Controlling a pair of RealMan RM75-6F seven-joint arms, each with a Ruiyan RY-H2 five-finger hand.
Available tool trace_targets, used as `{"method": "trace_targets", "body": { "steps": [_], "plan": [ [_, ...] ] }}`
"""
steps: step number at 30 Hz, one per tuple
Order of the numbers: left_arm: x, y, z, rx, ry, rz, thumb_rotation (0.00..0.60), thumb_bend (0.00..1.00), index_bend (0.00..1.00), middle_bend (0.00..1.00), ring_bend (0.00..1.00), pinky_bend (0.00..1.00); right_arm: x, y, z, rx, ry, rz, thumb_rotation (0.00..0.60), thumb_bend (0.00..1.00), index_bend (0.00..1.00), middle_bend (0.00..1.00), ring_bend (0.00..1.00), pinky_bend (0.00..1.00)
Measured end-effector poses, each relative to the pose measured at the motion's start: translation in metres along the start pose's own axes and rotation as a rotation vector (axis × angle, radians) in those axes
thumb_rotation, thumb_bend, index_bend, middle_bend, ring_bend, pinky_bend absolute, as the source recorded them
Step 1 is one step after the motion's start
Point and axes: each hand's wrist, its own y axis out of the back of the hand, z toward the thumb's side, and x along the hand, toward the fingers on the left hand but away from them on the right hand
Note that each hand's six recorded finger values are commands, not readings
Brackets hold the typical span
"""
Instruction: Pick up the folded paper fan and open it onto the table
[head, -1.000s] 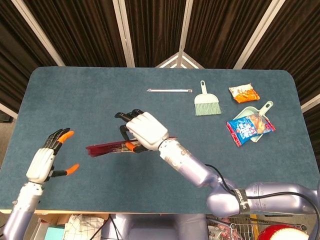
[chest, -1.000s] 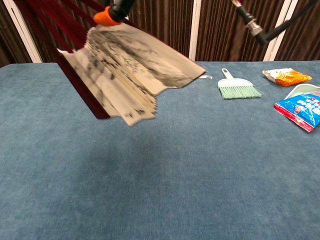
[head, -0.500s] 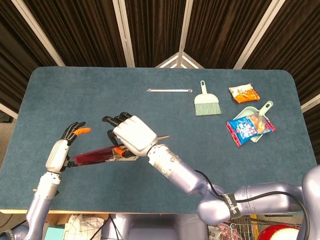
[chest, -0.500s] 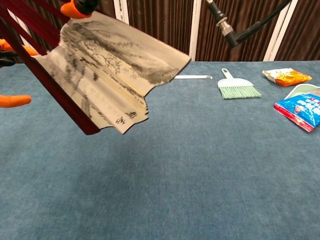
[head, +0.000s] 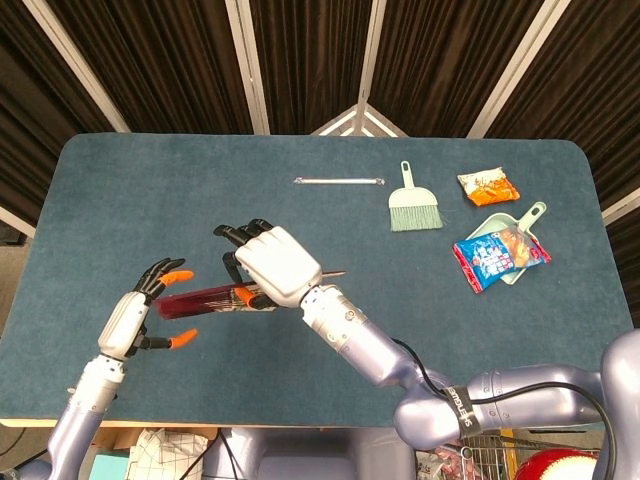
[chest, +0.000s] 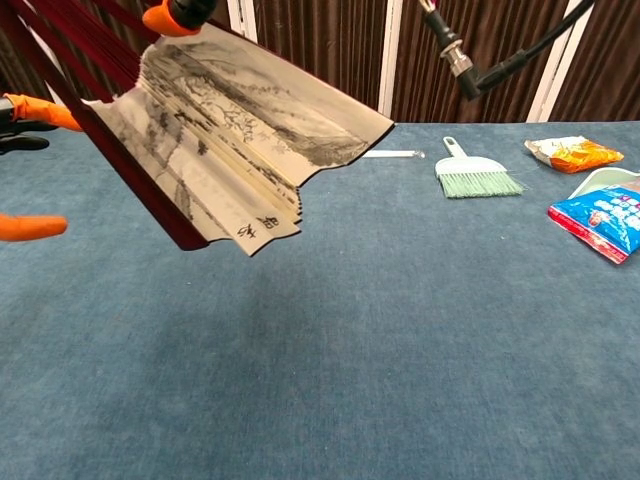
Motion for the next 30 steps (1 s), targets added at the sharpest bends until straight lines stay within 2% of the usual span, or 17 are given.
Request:
{"method": "trace_targets", "body": {
  "steps": [10,17,30],
  "plan": [
    [0.011,-0.014,0.005,-0.033,0.0,0.014,0.6,0.2,0.23,0.07,0.0,0.04,0.003,-0.003,0.006,-0.004,0.026,0.007,0.6,0.56,0.78,0.19,0.26,0.22],
    [0.019,-0.027,0.005,-0.071,0.007,-0.009,0.6,0.2,0.24,0.07,0.0,0.03,0.005,-0.003,0.011,-0.006,0.043,0.005,0.6,0.56,0.78,0.19,0.26,0.22],
    [0.027,-0.047,0.009,-0.138,0.006,-0.036,0.6,0.2,0.34,0.11,0.0,0.04,0.01,0.0,0.013,-0.005,0.046,0.0,0.6,0.57,0.79,0.19,0.26,0.22]
  ]
}}
